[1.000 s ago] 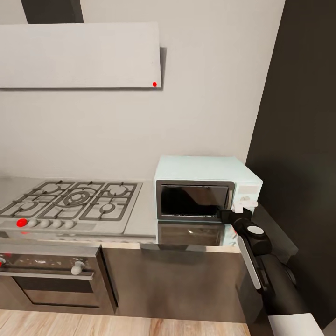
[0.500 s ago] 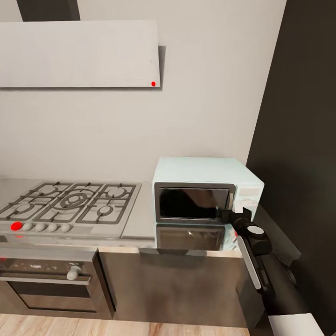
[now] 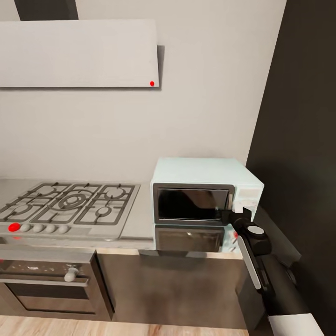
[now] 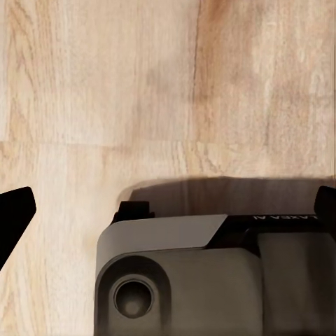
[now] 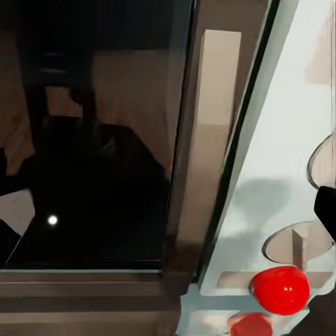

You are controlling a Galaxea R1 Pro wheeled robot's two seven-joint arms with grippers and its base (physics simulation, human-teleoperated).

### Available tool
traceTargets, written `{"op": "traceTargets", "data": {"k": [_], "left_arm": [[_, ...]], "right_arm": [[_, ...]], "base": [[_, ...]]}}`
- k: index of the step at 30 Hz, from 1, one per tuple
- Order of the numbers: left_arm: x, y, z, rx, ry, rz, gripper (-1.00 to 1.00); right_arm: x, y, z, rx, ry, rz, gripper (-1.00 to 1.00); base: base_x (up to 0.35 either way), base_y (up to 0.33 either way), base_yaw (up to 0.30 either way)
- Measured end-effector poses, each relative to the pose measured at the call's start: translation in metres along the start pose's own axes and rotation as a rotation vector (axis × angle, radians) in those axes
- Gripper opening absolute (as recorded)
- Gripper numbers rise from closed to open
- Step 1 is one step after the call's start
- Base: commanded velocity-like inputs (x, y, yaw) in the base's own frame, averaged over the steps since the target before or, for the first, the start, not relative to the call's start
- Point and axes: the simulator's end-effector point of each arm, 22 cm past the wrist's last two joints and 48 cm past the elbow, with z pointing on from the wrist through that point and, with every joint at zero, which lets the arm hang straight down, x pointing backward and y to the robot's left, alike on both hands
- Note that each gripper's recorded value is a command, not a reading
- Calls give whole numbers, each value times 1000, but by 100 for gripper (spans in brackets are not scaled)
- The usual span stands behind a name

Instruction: In the kitchen, take the popcorn bag from the countertop, put it into the microwave, and heat it until the popcorn is cooked so the cooked popcorn ends up inside the bag.

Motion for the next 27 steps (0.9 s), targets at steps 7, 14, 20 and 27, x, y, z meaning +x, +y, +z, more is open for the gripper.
{"op": "traceTargets", "data": {"k": [7, 14, 20, 27], "left_arm": [[0, 0, 0, 0, 0, 1, 100], [0, 0, 0, 0, 0, 1, 100], [-14, -12, 1, 14, -35, -13, 100], [-13, -14, 1, 16, -35, -14, 100]], "right_arm": [[0, 0, 0, 0, 0, 0, 100], [0, 1, 0, -1, -1, -1, 100], [7, 4, 1, -8, 0, 4, 100], [19, 6, -3, -9, -6, 3, 100]], "base": [[29, -18, 0], [0, 0, 0], [0, 0, 0], [0, 0, 0]]}}
